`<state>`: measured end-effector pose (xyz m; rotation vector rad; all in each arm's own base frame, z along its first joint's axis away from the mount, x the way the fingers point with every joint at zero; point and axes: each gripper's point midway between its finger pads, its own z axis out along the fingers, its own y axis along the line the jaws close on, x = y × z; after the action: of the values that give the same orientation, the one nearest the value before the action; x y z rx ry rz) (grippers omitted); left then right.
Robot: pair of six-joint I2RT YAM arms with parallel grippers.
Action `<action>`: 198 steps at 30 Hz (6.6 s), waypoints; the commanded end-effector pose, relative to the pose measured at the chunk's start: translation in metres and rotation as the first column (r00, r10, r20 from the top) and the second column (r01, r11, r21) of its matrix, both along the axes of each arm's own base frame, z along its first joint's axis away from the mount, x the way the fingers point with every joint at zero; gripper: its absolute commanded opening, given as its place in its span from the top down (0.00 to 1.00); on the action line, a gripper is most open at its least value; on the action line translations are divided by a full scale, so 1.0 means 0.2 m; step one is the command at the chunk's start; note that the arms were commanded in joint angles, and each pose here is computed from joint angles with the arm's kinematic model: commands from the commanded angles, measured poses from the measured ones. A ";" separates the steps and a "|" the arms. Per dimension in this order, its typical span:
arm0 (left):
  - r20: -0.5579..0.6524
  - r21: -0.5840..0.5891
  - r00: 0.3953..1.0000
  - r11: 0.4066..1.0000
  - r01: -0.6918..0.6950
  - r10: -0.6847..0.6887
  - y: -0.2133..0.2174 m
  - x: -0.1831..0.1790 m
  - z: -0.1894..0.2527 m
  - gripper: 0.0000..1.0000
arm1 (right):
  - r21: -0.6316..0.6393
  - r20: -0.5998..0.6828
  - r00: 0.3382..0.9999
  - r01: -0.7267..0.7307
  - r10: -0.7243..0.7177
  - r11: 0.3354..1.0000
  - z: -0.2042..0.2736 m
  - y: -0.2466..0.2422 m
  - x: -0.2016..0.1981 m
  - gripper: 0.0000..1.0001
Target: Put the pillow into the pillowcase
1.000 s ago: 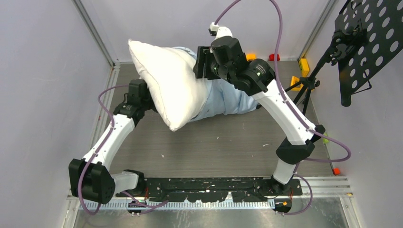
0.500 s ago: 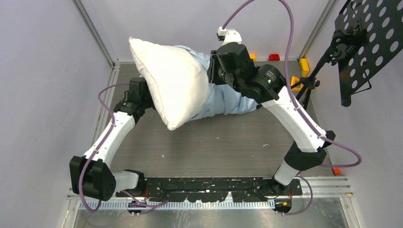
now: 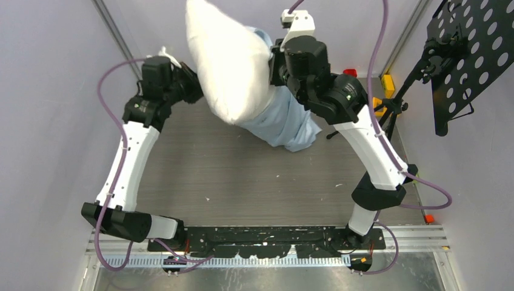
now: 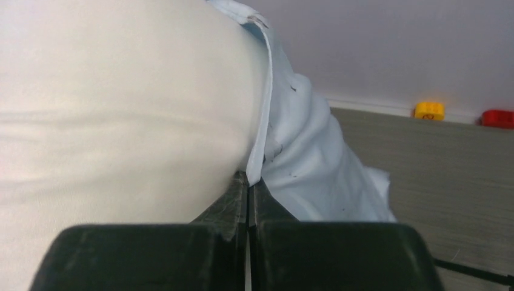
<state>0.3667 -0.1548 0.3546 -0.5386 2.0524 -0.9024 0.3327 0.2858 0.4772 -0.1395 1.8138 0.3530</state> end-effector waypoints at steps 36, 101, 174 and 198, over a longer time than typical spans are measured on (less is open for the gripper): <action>0.688 -0.304 0.707 0.949 0.077 0.163 0.01 -0.11 1.68 1.00 | 0.466 0.524 0.836 -0.120 -0.164 0.877 1.10 -0.36 -0.20 1.00; 0.562 -0.032 0.741 0.886 0.463 -0.367 -0.46 -0.73 1.21 1.00 | 0.347 0.286 0.958 -0.124 0.021 0.930 0.56 -0.01 0.17 1.00; -0.260 0.372 0.905 0.899 -0.229 0.338 0.69 0.04 -0.93 0.43 | -0.166 -0.458 0.824 0.289 -0.334 0.943 -1.22 -0.52 0.14 0.32; -0.423 0.049 0.904 0.998 -0.049 0.065 0.10 -0.13 -1.28 1.00 | -0.214 -0.412 0.820 0.337 -0.398 0.917 -1.16 -0.47 0.85 0.53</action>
<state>0.3786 -0.1162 0.1207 -0.8104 2.2569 -0.7310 0.5192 0.1717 0.1989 0.2767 2.3461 -0.0954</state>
